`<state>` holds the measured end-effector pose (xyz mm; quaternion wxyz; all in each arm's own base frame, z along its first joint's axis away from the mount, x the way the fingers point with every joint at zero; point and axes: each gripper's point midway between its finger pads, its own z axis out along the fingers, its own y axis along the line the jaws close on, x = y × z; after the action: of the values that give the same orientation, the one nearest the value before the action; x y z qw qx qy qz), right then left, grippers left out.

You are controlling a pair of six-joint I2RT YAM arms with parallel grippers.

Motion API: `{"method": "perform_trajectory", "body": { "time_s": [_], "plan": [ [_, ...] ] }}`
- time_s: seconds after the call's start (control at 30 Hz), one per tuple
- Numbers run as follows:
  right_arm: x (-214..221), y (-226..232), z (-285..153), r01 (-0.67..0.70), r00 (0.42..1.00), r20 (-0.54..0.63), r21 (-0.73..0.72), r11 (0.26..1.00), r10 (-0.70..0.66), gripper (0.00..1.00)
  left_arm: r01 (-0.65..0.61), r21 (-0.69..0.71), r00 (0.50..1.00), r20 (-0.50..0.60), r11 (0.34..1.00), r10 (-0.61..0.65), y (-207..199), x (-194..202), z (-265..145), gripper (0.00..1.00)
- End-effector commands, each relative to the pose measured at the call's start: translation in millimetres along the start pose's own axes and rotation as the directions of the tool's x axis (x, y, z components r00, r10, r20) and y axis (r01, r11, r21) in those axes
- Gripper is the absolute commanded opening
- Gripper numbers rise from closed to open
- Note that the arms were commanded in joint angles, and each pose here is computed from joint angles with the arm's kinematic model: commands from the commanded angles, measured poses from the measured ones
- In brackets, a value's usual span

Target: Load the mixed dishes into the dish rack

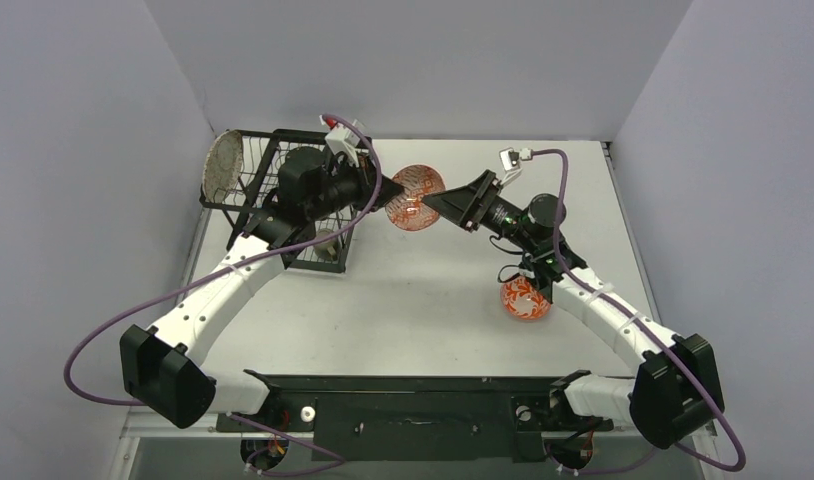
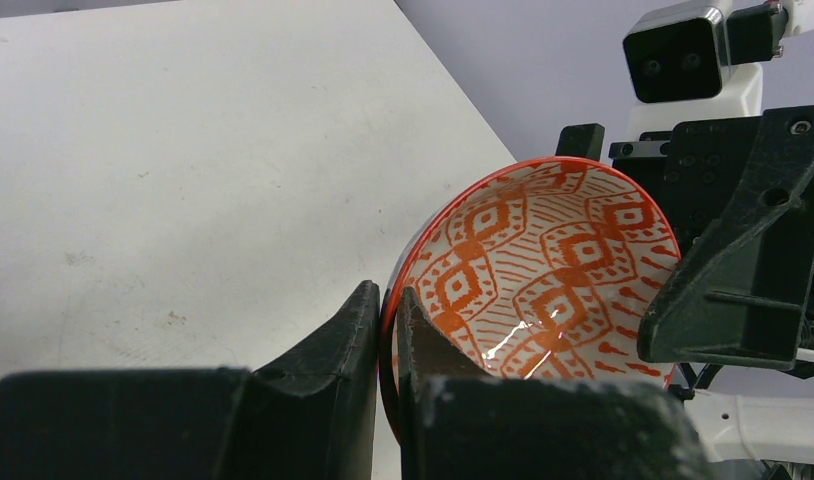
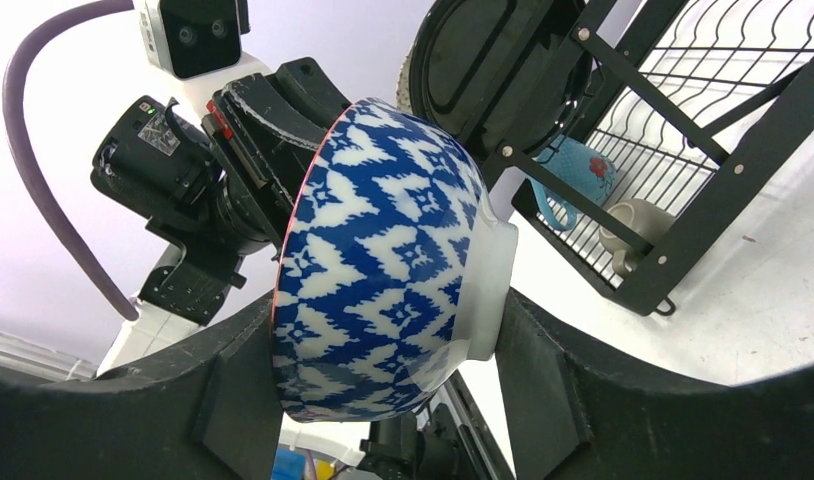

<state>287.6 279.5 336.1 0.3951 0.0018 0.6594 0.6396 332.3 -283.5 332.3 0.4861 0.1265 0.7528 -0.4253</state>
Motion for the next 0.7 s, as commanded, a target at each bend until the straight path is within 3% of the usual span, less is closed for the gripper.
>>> {"method": "perform_trajectory", "body": {
  "time_s": [0.0, 0.17, 0.23, 0.33, 0.67],
  "plan": [
    [-5, 33, 2, 0.029, 1.000, 0.005, -0.144, 0.989, -0.028, 0.03, -0.049, 0.092, 0.993, 0.113, 0.995, 0.039, -38, -43, -15, 0.00],
    [-6, 29, 2, 0.005, 1.000, 0.026, -0.132, 0.991, -0.001, 0.00, -0.024, 0.075, 0.995, 0.098, 0.997, 0.017, -33, -42, -13, 0.00],
    [-8, 26, 1, -0.004, 0.999, 0.039, -0.121, 0.993, 0.009, 0.00, -0.005, 0.065, 0.995, 0.099, 0.998, -0.001, -31, -43, -13, 0.06],
    [-10, 20, 1, -0.031, 0.998, 0.054, -0.105, 0.994, 0.036, 0.00, 0.020, 0.048, 0.994, 0.104, 0.999, -0.025, -27, -45, -15, 0.24],
    [-21, 13, 1, -0.086, 0.990, 0.103, -0.090, 0.992, 0.095, 0.00, 0.037, 0.024, 0.994, 0.103, 0.999, -0.039, -21, -49, -18, 0.45]
  ]
}}
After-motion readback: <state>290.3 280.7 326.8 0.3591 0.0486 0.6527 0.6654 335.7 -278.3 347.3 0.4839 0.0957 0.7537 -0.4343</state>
